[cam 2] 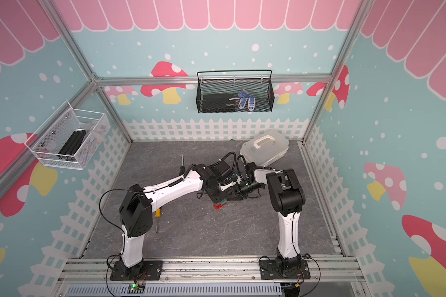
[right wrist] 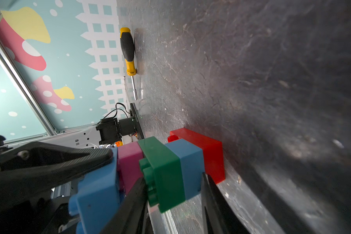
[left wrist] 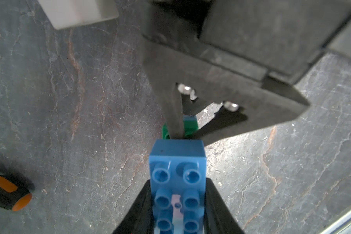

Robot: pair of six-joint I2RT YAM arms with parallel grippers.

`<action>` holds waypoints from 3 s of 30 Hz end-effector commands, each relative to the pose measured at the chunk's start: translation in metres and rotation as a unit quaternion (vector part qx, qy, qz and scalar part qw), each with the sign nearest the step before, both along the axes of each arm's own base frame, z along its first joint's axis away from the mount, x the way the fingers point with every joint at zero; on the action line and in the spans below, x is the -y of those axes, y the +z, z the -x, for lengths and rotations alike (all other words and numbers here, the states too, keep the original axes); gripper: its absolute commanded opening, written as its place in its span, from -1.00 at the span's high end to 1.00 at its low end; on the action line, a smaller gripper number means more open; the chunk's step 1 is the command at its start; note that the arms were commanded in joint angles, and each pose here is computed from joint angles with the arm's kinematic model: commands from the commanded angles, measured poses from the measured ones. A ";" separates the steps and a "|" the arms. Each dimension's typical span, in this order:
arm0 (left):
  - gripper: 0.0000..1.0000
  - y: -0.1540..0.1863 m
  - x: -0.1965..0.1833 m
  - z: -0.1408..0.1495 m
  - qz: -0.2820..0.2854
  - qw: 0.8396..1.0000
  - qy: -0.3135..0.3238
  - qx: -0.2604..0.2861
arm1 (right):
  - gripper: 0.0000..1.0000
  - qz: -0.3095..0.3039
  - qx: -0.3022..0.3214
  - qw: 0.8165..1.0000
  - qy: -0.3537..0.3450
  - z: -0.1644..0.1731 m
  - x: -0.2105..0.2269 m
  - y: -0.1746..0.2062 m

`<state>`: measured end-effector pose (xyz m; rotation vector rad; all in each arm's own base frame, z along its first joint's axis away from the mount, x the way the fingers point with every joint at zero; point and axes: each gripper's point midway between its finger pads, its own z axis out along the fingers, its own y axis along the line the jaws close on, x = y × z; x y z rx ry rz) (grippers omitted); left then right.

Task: Assemble the number 5 with lego
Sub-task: Assemble the lego brick with the lego brick.

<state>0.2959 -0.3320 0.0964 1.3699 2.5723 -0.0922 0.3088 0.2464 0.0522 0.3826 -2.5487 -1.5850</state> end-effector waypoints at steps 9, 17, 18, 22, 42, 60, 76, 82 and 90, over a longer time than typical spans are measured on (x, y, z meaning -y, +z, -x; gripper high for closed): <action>0.15 -0.012 0.027 0.018 0.021 0.999 -0.030 -0.040 | 0.02 0.093 -0.002 0.996 0.008 0.010 0.013 -0.040; 0.14 -0.012 0.026 0.018 0.019 0.999 -0.029 -0.038 | -0.05 0.051 -0.006 0.999 0.008 0.009 0.014 -0.043; 0.14 -0.013 0.025 0.018 0.018 0.999 -0.029 -0.039 | -0.06 0.047 -0.005 0.999 0.007 0.008 0.015 -0.043; 0.15 -0.015 0.024 0.019 0.015 0.999 -0.029 -0.040 | -0.07 0.023 -0.005 1.000 0.006 0.007 0.018 -0.042; 0.24 -0.013 0.021 0.019 0.014 0.999 -0.020 -0.039 | -0.09 0.007 -0.001 1.000 -0.006 0.005 0.034 -0.050; 0.25 -0.002 0.025 0.020 0.030 0.999 -0.019 -0.027 | -0.15 -0.023 0.014 1.000 0.006 0.008 0.039 -0.042; 0.24 0.002 0.025 0.019 0.032 0.999 -0.020 -0.022 | -0.30 -0.107 0.008 0.994 -0.008 0.005 0.039 -0.021; 0.24 0.001 0.026 0.019 0.031 0.999 -0.020 -0.022 | -0.32 -0.109 0.004 0.994 -0.003 0.007 0.040 -0.019; 0.24 0.001 0.026 0.018 0.031 0.999 -0.020 -0.021 | -0.27 -0.087 0.006 0.996 -0.003 0.004 0.044 -0.017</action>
